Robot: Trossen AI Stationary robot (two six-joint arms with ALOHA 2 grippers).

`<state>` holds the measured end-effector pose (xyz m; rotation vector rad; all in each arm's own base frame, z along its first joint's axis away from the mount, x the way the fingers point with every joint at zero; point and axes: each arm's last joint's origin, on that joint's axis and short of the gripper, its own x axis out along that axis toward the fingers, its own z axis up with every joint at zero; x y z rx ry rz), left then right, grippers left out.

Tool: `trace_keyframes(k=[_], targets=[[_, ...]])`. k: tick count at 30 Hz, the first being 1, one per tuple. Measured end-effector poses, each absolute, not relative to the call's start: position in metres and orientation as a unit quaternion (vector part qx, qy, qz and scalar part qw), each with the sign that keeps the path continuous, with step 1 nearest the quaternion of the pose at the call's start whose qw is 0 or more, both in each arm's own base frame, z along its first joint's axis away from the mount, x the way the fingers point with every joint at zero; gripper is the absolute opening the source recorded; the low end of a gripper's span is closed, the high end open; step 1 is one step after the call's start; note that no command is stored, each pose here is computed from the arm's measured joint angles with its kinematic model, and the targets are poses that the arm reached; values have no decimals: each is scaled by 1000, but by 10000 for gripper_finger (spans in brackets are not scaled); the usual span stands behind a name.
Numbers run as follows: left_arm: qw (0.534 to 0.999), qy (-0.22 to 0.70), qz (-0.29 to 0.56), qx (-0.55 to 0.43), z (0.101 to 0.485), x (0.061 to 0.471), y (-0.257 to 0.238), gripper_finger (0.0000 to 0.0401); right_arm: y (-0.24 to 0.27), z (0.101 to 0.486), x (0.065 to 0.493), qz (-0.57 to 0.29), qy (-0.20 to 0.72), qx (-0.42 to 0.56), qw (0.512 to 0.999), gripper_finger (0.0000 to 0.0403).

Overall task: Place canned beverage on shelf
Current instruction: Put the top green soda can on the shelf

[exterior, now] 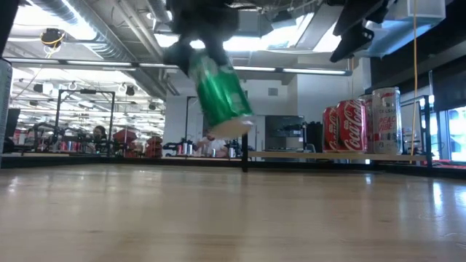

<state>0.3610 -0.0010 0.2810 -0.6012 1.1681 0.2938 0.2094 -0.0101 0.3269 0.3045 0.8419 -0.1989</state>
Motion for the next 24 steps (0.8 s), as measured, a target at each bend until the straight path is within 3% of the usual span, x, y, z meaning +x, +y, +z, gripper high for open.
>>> trace_keyframes(k=[7,14,18,24], targets=[[764,572,140,-265,256,383,-5,261,-2,318,219,-93,429,144,887,376],[724,626,194,-213,237,378,-7,261,-3,304,234,-100,457,139,873,376],[728,627,194,-199,237,378,-10,261,-3,297,240,-101,468,137,867,376],[737,622,182,-193,237,380,-12,307,-3,291,247,-100,480,138,861,376]])
